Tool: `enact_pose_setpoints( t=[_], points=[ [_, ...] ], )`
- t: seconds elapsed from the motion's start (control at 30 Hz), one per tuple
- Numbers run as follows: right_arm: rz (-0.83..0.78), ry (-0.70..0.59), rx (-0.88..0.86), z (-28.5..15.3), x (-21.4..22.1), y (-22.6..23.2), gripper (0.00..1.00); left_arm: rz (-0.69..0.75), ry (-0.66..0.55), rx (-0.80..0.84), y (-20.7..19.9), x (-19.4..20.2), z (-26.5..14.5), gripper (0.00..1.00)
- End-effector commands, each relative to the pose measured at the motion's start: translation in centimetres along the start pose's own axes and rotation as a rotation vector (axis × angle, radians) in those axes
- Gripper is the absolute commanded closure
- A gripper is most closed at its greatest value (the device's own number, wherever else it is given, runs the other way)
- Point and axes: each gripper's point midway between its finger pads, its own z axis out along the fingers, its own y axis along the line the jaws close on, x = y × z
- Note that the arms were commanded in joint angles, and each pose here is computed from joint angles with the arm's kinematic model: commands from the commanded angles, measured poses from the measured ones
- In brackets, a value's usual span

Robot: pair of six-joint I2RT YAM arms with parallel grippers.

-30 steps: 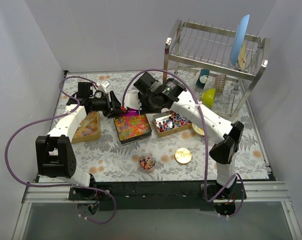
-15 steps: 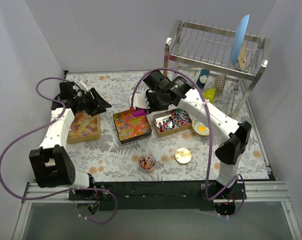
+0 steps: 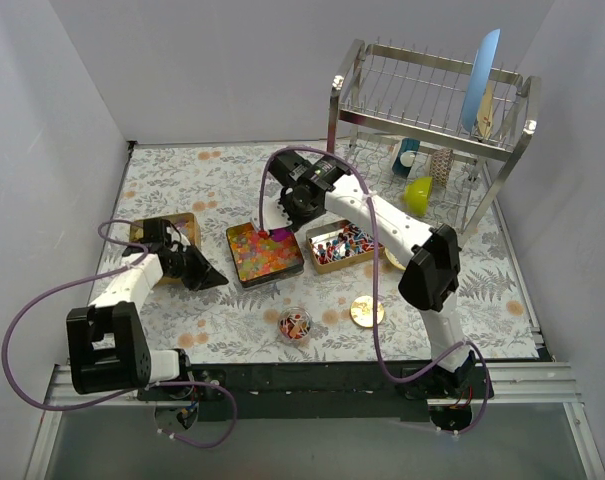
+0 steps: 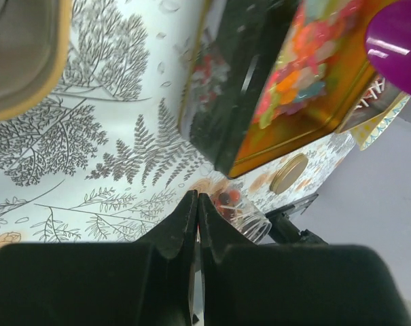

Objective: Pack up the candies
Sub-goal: Scoop the fake candies from the storage box.

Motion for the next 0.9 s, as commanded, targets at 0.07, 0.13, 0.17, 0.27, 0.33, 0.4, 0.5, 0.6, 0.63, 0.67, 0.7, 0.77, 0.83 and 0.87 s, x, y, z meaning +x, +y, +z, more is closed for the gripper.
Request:
enact_pose_setpoints(
  t=[0.07, 0.13, 0.17, 0.27, 0.33, 0.4, 0.5, 0.6, 0.63, 0.67, 0.7, 0.77, 0.83, 0.87],
  points=[
    [-0.272, 0.144, 0.069, 0.1, 1.6, -3.7, 0.99, -0.001, 0.067, 0.051, -0.2, 2.7, 2.1, 1.00],
    [-0.297, 0.170, 0.078, 0.5, 1.7, -4.2, 0.99, -0.007, 0.074, 0.054, -0.2, 3.1, 2.4, 1.00],
    [-0.307, 0.194, 0.077, 0.9, 1.9, -4.3, 0.99, 0.027, 0.111, 0.055, -0.4, 4.5, 3.0, 1.00],
    [-0.356, 0.238, 0.085, 1.6, 1.8, -4.6, 0.99, 0.033, 0.140, 0.057, -0.3, 5.4, 3.6, 1.00],
    [-0.380, 0.260, 0.091, 1.7, 1.7, -4.4, 0.99, 0.031, 0.143, 0.046, 0.0, 5.6, 4.0, 1.00],
    [-0.430, 0.262, 0.070, 2.7, 0.8, -3.2, 0.99, 0.028, 0.143, 0.037, 0.2, 5.5, 4.4, 1.00],
    [-0.482, 0.267, 0.039, 3.4, 0.1, -1.4, 0.99, 0.016, 0.147, 0.035, 0.3, 5.5, 4.8, 1.00],
    [-0.526, 0.270, 0.009, 4.1, -0.4, 0.4, 0.99, 0.023, 0.138, 0.027, 0.6, 5.3, 5.1, 1.00],
    [-0.532, 0.266, 0.006, 4.0, -0.7, 0.7, 0.99, 0.019, 0.138, 0.022, 0.7, 5.4, 5.2, 1.00],
    [-0.539, 0.263, 0.002, 4.2, -1.1, 1.1, 0.99, 0.021, 0.133, 0.027, 0.7, 5.3, 5.3, 1.00],
    [-0.535, 0.255, -0.006, 4.4, -1.4, 1.5, 0.99, 0.021, 0.129, 0.029, 0.6, 5.2, 5.3, 1.00],
    [-0.535, 0.235, -0.014, 4.6, -2.4, 2.0, 0.99, 0.025, 0.121, 0.035, 0.5, 5.0, 5.4, 1.00],
    [-0.508, 0.221, -0.025, 5.1, -2.9, 2.5, 0.99, 0.027, 0.116, 0.039, 0.4, 4.9, 5.4, 1.00],
    [-0.501, 0.219, -0.027, 5.2, -3.3, 2.5, 0.99, 0.029, 0.115, 0.042, 0.3, 4.8, 5.4, 1.00]
  ],
)
